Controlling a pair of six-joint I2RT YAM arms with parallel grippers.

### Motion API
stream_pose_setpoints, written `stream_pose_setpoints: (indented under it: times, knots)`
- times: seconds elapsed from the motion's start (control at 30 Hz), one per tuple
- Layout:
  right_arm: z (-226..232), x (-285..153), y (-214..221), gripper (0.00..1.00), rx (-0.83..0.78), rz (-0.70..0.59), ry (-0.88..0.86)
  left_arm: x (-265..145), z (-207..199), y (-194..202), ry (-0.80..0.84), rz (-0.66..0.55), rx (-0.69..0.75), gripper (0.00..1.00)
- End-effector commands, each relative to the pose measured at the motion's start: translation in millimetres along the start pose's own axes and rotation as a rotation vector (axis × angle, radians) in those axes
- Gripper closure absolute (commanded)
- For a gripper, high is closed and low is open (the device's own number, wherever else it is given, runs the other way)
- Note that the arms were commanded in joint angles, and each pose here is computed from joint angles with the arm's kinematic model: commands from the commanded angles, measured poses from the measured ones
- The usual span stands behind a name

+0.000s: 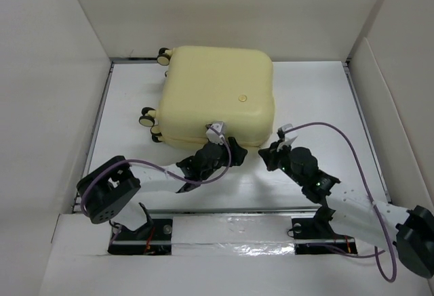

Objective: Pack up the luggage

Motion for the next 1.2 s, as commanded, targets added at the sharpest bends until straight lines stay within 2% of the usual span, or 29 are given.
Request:
stream_pose_setpoints:
  times: [0.0, 0.27, 0.4, 0.5, 0.53, 0.57, 0.63, 0.67, 0.7, 0.73, 0.83, 0.87, 0.9, 0.97, 1.1, 1.17]
  knots:
    - [41.0, 4.0, 7.2, 1.0, 0.073, 0.058, -0.088, 20.0, -7.2, -60.8, 0.03, -0.185, -0.07, 0.5]
    - [108.2, 19.8, -5.5, 1.0, 0.063, 0.031, -0.283, 30.3, -1.4, -69.4, 0.036, -0.196, -0.095, 0.5]
    - [103.9, 31.7, 0.1, 1.0, 0.068, 0.023, -0.205, 26.0, -2.6, -71.0, 0.067, -0.188, -0.106, 0.5]
    - [88.0, 38.4, 3.8, 1.0, 0.077, -0.007, -0.142, 4.3, 5.8, -76.9, 0.066, -0.203, -0.117, 0.45]
    - [80.9, 40.3, 1.1, 1.0, 0.081, -0.013, -0.124, -2.3, 10.2, -79.1, 0.06, -0.206, -0.122, 0.38]
    - [78.7, 39.4, -2.1, 1.0, 0.086, -0.022, -0.122, -18.8, 9.3, -85.5, 0.076, -0.228, -0.128, 0.35]
    - [74.6, 38.5, -3.0, 1.0, 0.082, -0.019, -0.129, -35.2, 14.7, -81.2, 0.064, -0.179, -0.127, 0.27]
    - [72.1, 38.5, -5.2, 1.0, 0.08, -0.021, -0.126, -53.1, 11.4, -91.7, 0.084, -0.207, -0.133, 0.26]
    - [72.9, 37.2, -7.0, 1.0, 0.076, -0.023, -0.13, -60.8, 20.4, -83.4, 0.031, -0.163, -0.125, 0.24]
    - [74.7, 36.6, -8.7, 1.0, 0.075, -0.023, -0.139, -68.1, 27.5, -85.9, -0.005, -0.166, -0.135, 0.21]
    - [75.3, 35.3, -6.9, 1.0, 0.065, -0.01, -0.149, -103.6, 73.4, -109.3, -0.178, -0.26, -0.24, 0.14]
    - [75.2, 35.3, -6.0, 1.0, 0.065, -0.007, -0.15, -109.0, 70.3, -113.7, -0.158, -0.282, -0.257, 0.14]
    - [72.5, 35.7, -6.7, 1.0, 0.065, -0.01, -0.144, -115.9, 94.3, -123.0, -0.237, -0.324, -0.297, 0.13]
    - [72.3, 34.3, -3.4, 1.0, 0.061, 0.002, -0.154, -130.1, 110.5, -139.1, -0.27, -0.399, -0.342, 0.13]
    - [68.1, 32.2, -5.1, 1.0, 0.053, 0.003, -0.161, -159.7, 161.7, -175.7, -0.467, -0.601, -0.44, 0.11]
    - [68.3, 30.9, -3.1, 1.0, 0.048, 0.015, -0.168, -166.1, 175.3, -185.8, -0.498, -0.668, -0.48, 0.11]
Point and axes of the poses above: each gripper's point midway between its finger pads, its own x axis out along the fingers, its own z axis along the line the jaws close on, y = z × x, the point moved 5 cm from there along -x, back along the fingers, and after that the axes turned 9 degrees about x, right-handed, at the moved point
